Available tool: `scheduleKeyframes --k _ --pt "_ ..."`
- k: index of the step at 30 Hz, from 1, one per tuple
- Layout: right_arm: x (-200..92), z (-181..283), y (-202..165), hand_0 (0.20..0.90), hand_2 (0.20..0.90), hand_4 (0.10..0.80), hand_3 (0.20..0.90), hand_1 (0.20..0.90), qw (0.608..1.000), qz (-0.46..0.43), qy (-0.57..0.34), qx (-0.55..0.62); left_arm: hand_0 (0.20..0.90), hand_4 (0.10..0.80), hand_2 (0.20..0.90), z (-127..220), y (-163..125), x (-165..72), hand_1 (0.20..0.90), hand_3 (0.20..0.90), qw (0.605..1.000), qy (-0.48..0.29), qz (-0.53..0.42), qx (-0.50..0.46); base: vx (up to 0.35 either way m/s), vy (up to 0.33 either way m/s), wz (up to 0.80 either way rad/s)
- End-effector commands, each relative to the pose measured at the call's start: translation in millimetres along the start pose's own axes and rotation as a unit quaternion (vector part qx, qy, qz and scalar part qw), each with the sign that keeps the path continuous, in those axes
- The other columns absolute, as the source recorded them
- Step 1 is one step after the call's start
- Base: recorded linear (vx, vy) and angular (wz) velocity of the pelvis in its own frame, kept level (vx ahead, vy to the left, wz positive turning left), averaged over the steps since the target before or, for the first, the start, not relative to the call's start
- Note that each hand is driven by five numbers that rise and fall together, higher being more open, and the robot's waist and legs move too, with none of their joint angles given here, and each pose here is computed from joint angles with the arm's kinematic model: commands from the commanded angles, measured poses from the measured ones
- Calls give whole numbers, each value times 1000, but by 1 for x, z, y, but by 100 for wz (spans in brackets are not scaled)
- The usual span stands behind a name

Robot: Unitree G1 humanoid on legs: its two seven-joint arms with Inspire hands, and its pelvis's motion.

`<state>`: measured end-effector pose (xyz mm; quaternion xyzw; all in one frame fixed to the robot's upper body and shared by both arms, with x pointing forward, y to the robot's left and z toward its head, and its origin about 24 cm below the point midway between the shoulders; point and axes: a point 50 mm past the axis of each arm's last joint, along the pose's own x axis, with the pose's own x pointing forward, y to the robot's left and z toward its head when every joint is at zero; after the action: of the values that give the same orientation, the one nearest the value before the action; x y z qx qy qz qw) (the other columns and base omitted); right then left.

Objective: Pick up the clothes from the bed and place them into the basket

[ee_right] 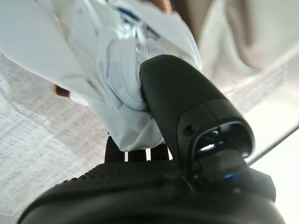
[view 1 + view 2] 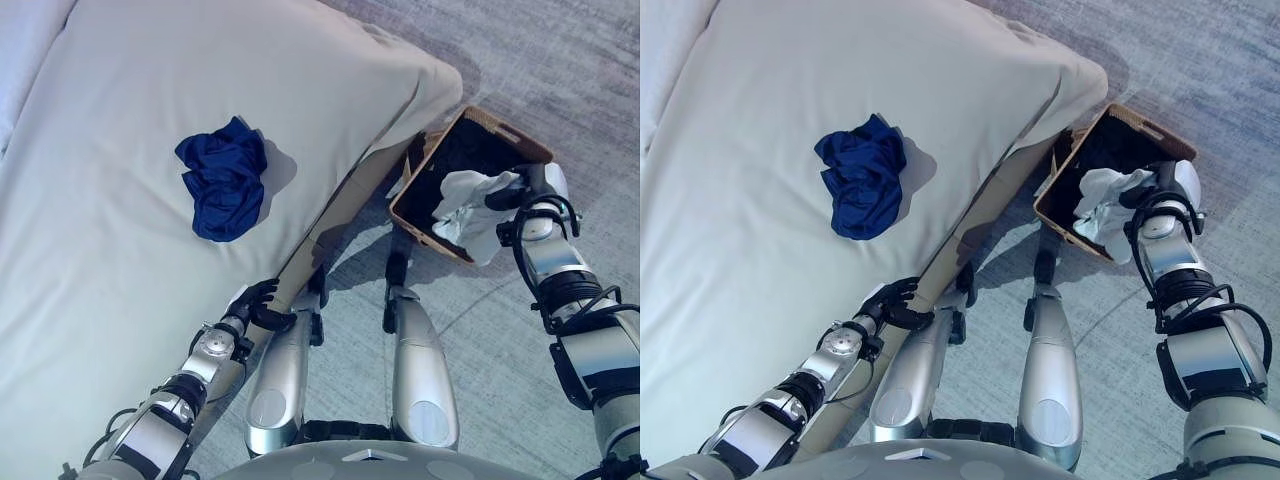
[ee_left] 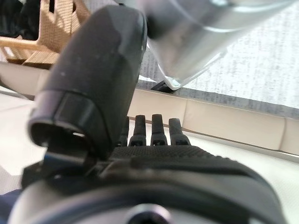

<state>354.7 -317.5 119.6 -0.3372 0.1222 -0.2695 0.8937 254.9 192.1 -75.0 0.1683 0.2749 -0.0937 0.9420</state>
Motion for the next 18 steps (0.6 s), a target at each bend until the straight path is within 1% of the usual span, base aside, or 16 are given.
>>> scheduleKeyframes --k 1,3,6,10,11,14,16,18 --pt "12 55 -54 900 900 800 900 900 990 -119 -79 -16 900 800 900 -16 6 -11 900 900 1000 5 16 -16 -41 20 10" --pt "14 55 -58 900 900 800 900 900 988 -132 -73 -15 900 800 900 -14 6 -12 900 900 1000 -5 18 -19 -31 15 7" --pt "15 58 -64 900 900 800 900 900 984 -159 -75 18 900 800 900 -10 6 -12 900 900 999 -15 22 -27 -4 6 14" --pt "9 63 -71 900 900 800 900 900 964 -222 -106 100 900 800 900 -14 7 -15 900 900 999 -11 20 -29 36 12 15" --pt "7 65 -74 900 900 800 900 900 957 -241 -120 110 900 800 900 -16 6 -16 900 900 999 -9 19 -30 71 22 8" --pt "-15 83 -84 900 900 800 900 900 908 -324 -207 165 900 800 900 -29 -1 -21 900 900 999 3 14 -38 90 50 3" --pt "-25 89 -85 900 900 800 900 900 891 -342 -238 182 900 800 900 -33 -3 -22 900 900 999 8 14 -43 58 74 -3" --pt "-41 101 -86 900 900 800 900 900 868 -353 -292 190 900 800 900 -38 -5 -23 900 900 998 18 18 -50 47 112 0"
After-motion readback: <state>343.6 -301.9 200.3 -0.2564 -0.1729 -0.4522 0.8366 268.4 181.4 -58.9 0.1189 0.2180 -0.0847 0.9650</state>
